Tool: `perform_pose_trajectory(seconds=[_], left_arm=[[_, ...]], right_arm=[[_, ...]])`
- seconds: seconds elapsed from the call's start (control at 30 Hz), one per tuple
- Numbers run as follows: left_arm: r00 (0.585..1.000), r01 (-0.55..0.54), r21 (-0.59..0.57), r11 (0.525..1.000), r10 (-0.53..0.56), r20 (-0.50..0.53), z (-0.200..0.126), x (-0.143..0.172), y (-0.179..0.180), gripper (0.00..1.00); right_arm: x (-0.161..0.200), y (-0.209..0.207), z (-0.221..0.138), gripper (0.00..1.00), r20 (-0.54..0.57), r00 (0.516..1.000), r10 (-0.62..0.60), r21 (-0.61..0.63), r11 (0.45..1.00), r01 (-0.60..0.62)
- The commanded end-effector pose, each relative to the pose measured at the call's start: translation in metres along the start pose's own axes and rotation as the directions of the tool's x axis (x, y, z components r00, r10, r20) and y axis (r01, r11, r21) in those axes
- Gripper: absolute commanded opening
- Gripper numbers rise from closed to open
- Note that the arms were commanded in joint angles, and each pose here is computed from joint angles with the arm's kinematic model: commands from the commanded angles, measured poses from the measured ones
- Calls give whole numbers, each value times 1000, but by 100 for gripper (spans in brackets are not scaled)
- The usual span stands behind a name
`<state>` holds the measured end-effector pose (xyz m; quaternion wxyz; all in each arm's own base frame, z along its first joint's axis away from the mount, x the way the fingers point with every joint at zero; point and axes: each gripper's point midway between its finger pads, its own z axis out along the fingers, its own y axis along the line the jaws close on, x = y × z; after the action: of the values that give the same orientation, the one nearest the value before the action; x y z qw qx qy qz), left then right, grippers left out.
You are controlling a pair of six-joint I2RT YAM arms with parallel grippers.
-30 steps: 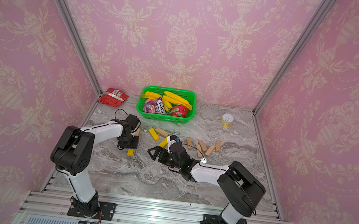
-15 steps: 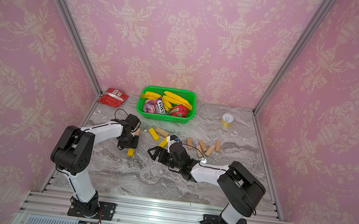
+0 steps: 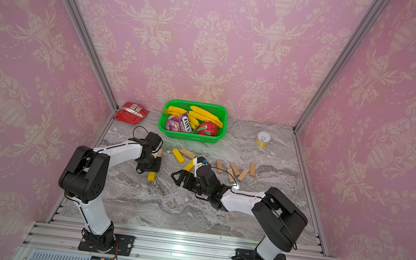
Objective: Assemble the letter k with building blocks
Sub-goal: Assemble the building block at the center of the board.
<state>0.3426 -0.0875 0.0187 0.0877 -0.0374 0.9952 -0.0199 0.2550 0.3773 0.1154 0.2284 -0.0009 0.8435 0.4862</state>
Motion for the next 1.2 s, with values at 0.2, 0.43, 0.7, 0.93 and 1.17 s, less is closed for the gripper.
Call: perform_pose_trajectory(seconds=[0.2,0.43,0.7,0.93,1.17], left_arm=[[999,-19,24,1000,19,-27,8,2,-5,47],[999,-26,22,999,26,-29,9,3,-6,47],[999,-29,8,1000,29,-33,9,4,-4,47],[999,-28,7,1000,28,-34,9,4,-4,47],[999,-28,-7,1000,28,-32,8,4,-2,47]], right_arm=[[-4,4,5,100,-1,1000,3,-16,1000,-3],[-4,4,5,100,-1,1000,3,-16,1000,-3],[-4,4,4,100,1,1000,2,-18,1000,-2],[-4,4,5,100,0,1000,2,-17,1000,-2],[-4,3,5,100,1,1000,3,-16,1000,-3]])
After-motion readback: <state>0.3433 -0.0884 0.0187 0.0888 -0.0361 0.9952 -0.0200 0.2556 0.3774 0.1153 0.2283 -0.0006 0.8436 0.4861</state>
